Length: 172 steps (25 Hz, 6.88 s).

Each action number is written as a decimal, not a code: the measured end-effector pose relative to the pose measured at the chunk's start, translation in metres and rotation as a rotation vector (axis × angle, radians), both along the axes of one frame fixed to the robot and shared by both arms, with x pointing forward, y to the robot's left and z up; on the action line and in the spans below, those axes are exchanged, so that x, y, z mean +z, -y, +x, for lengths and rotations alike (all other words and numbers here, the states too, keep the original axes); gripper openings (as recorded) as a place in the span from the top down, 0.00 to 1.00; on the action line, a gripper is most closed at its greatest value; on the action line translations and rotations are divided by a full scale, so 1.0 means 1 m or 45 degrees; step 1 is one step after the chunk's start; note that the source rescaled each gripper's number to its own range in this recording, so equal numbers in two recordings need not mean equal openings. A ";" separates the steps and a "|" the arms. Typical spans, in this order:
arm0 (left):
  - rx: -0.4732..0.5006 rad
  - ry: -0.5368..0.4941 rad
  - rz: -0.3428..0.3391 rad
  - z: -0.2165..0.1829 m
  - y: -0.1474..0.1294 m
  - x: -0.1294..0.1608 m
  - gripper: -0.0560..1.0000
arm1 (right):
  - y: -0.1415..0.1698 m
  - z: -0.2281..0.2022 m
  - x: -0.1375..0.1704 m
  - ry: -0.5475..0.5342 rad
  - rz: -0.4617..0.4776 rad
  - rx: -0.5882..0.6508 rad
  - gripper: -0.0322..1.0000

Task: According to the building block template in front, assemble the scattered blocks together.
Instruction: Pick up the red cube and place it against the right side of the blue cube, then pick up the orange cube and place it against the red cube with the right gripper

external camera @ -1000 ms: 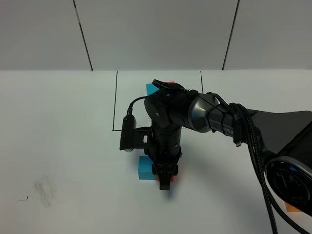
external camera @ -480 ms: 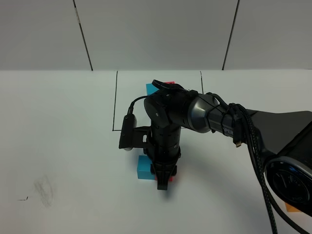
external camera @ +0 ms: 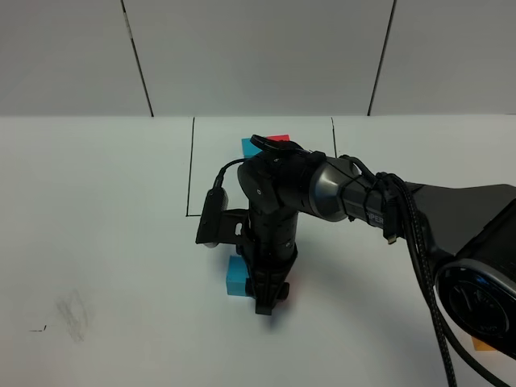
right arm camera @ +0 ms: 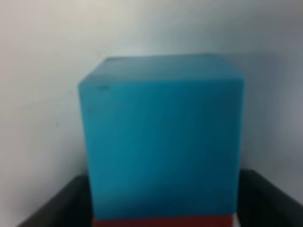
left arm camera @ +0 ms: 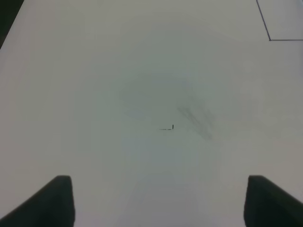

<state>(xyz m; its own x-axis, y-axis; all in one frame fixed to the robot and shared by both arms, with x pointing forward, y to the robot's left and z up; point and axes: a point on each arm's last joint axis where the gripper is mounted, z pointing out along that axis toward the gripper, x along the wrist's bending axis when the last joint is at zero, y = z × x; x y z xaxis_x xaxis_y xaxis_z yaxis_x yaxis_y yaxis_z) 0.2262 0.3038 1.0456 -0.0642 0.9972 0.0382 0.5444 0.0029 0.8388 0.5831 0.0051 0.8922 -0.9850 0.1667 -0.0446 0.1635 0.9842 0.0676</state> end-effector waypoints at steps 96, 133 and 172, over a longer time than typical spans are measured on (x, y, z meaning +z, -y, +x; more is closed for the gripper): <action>0.000 0.000 0.000 0.000 0.000 0.000 0.15 | 0.279 -0.086 0.103 0.208 0.126 -1.871 0.11; -0.001 0.000 0.001 0.000 0.000 0.000 0.15 | 0.274 -0.090 0.019 0.115 0.132 -1.802 0.11; -0.001 0.000 0.001 0.000 0.000 0.000 0.15 | 0.282 -0.089 0.008 0.100 0.110 -1.838 0.97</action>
